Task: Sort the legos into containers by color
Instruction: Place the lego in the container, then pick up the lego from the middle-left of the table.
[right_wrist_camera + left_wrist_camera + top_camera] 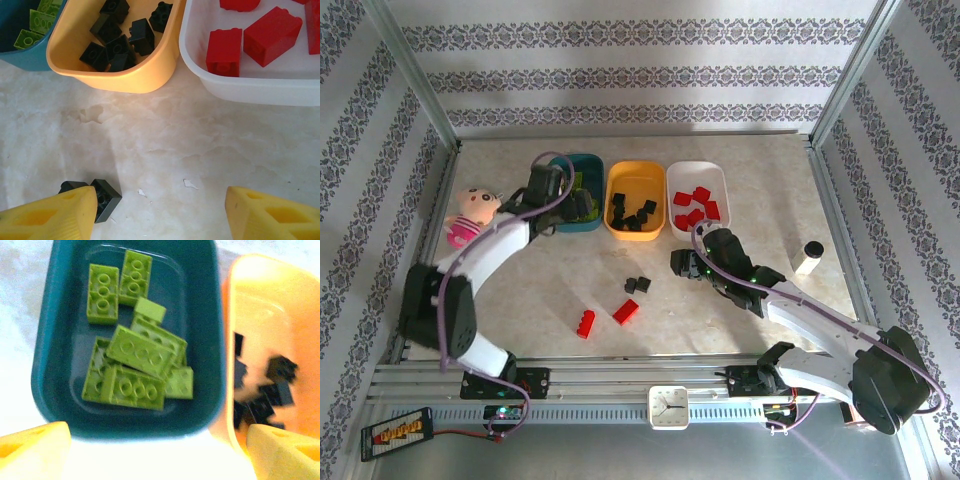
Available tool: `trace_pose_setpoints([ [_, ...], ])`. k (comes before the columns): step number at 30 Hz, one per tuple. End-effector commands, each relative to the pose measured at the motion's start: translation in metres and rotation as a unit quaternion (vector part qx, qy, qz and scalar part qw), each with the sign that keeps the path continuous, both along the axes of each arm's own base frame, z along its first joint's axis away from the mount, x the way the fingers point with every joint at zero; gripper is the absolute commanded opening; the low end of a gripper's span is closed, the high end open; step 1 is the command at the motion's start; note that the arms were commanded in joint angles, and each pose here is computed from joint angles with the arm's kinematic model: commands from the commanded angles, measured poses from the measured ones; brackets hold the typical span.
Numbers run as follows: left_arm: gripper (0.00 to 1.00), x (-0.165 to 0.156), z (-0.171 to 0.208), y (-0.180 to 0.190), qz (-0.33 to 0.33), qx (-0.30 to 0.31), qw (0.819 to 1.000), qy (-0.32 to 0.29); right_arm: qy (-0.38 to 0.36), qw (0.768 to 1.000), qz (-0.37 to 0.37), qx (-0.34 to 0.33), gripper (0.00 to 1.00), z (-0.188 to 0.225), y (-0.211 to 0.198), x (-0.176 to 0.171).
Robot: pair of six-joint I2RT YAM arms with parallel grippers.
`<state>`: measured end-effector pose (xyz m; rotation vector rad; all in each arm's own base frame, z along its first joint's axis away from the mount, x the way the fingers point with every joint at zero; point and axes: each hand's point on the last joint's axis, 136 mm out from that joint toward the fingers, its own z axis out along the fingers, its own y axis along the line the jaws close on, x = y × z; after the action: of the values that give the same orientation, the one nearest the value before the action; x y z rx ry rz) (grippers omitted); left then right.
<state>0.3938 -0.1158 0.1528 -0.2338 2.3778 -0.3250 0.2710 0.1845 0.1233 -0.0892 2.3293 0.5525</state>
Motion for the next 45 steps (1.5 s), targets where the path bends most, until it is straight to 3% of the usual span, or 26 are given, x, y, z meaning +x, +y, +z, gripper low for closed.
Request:
trace_pose_setpoints([
  [1,0.90,-0.045,-0.004,-0.022,-0.032,-0.019,0.999,-0.007,-0.004,1.000,-0.006,0.000,0.68,-0.001,-0.001,-0.003],
  [7,0.85,-0.139,-0.041,-0.047,-0.091,-0.008,0.995,0.031,0.003,1.000,-0.004,0.000,0.68,-0.007,0.002,-0.004],
  [10,0.78,-0.176,-0.061,-0.047,-0.105,-0.004,0.993,0.057,0.005,1.000,-0.002,-0.003,0.68,-0.010,0.003,-0.005],
  [18,0.69,-0.227,-0.103,-0.058,-0.135,-0.005,0.985,0.109,0.005,1.000,-0.005,-0.005,0.68,-0.011,0.004,-0.004],
  [23,0.61,-0.232,-0.116,-0.065,-0.144,-0.002,0.982,0.120,0.005,1.000,-0.006,-0.004,0.69,-0.010,0.004,-0.004],
  [33,0.28,-0.234,-0.126,-0.072,-0.151,0.006,0.978,0.141,-0.004,1.000,-0.021,-0.010,0.69,-0.006,-0.005,-0.005],
  [39,0.21,-0.216,-0.090,-0.090,-0.167,-0.004,0.981,0.096,-0.011,0.999,-0.033,-0.012,0.69,-0.006,-0.012,-0.007],
  [45,0.15,-0.164,-0.039,-0.123,-0.192,0.001,0.981,0.036,-0.014,0.999,-0.041,-0.010,0.69,-0.007,-0.019,-0.012],
])
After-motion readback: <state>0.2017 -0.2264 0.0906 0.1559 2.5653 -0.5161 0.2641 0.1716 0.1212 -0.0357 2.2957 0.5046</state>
